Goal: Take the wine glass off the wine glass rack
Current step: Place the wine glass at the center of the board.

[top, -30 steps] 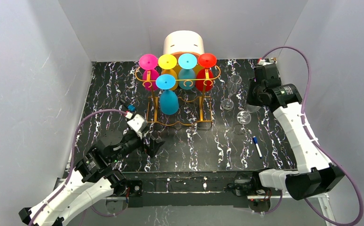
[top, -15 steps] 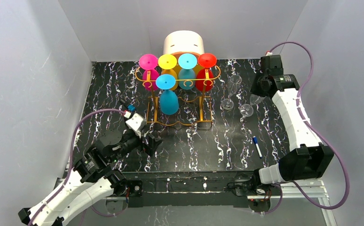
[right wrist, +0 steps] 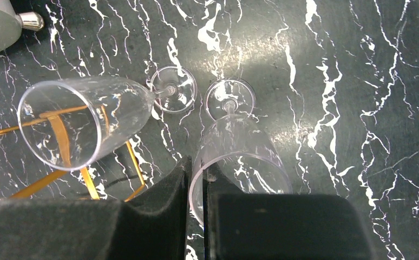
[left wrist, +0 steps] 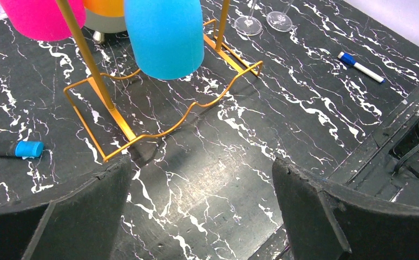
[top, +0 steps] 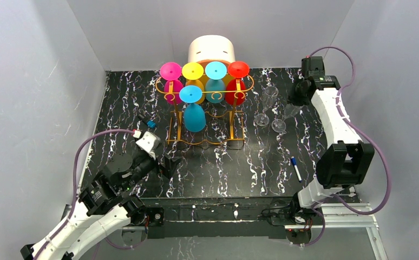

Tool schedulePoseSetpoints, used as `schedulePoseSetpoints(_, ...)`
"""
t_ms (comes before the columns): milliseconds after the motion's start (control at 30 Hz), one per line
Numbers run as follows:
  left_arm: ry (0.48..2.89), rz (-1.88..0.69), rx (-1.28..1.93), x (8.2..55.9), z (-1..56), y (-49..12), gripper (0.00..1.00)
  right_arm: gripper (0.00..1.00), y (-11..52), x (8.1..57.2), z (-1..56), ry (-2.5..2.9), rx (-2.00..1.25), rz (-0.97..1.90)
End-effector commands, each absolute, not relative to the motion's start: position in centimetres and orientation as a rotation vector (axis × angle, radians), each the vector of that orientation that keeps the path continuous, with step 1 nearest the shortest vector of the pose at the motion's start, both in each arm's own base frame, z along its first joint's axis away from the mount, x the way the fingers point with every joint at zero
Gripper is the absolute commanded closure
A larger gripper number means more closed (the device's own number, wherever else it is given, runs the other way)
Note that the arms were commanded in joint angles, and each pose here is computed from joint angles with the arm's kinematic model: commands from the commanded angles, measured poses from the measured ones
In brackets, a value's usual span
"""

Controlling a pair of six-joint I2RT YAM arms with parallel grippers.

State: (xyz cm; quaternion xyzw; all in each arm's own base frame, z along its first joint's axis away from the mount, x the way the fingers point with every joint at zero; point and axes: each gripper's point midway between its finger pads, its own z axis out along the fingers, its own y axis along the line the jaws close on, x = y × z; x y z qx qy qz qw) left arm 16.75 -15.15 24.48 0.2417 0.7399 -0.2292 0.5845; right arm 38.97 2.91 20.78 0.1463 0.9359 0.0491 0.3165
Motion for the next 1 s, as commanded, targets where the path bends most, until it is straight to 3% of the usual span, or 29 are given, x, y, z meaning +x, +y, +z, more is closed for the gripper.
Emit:
schedulePoseSetpoints(0,1.687,-0.516,0.531,16.8,26.2,-14.4,0.02,0.99,3.2,41.9,23.8,2.352,0.354,0.166)
schedulePoseSetpoints(767,1.710,-0.505,0.549,16.9,25.9,-14.5,0.02,0.99,2.7,43.7,21.2,2.443,0.345,0.099)
schedulePoseSetpoints(967,1.650,-0.516,0.510,17.1,28.8,-14.3,0.02,0.99,2.8,43.9,21.5,2.451,0.313,0.104)
